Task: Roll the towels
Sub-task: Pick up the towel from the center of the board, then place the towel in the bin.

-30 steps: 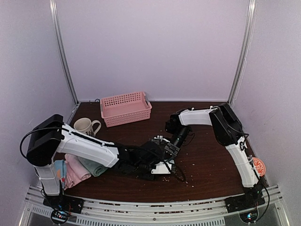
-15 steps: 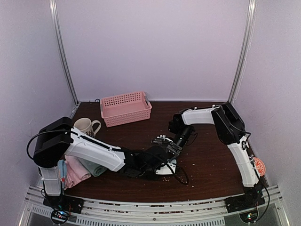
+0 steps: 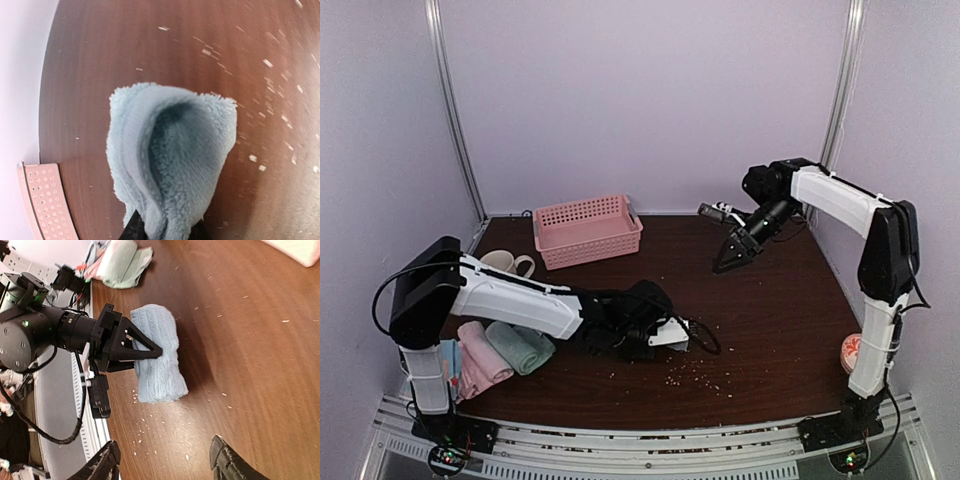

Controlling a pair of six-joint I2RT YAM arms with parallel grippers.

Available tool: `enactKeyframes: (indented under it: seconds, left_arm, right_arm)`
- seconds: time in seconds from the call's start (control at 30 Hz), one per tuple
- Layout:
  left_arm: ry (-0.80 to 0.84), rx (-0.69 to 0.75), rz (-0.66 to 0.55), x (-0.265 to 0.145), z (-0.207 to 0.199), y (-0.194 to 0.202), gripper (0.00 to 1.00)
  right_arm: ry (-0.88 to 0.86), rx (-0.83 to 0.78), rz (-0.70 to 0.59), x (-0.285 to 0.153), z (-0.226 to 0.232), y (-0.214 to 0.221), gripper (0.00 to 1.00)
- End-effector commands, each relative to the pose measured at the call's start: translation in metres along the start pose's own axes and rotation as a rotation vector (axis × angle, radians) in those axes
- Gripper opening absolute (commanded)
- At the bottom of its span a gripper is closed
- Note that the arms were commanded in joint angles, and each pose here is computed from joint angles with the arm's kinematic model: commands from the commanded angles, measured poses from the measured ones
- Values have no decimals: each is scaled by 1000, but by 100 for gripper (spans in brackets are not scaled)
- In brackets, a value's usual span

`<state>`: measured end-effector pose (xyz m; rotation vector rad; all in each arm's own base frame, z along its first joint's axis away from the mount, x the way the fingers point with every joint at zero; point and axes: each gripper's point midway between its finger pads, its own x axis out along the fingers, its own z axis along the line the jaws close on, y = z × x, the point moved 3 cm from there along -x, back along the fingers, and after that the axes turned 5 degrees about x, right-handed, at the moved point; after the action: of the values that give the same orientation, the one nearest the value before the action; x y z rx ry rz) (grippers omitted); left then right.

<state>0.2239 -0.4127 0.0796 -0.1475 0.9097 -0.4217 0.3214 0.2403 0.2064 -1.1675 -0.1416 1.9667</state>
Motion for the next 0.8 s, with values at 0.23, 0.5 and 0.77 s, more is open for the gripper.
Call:
enactKeyframes:
  seconds: [0.23,0.5,0.77]
  left_arm:
    - [-34,-485,-141,-30,149,-40,0]
    - [-83,-898,-125,-19,231,-4,0]
    - [-167,-1291,-106,-18,285,86,0]
  right_arm:
    - [21,47,-56,-25,-6,62,62]
    - [-21,67,-54,-18,-10,74,61]
    - [-80,71,-39,-12,-9,77,59]
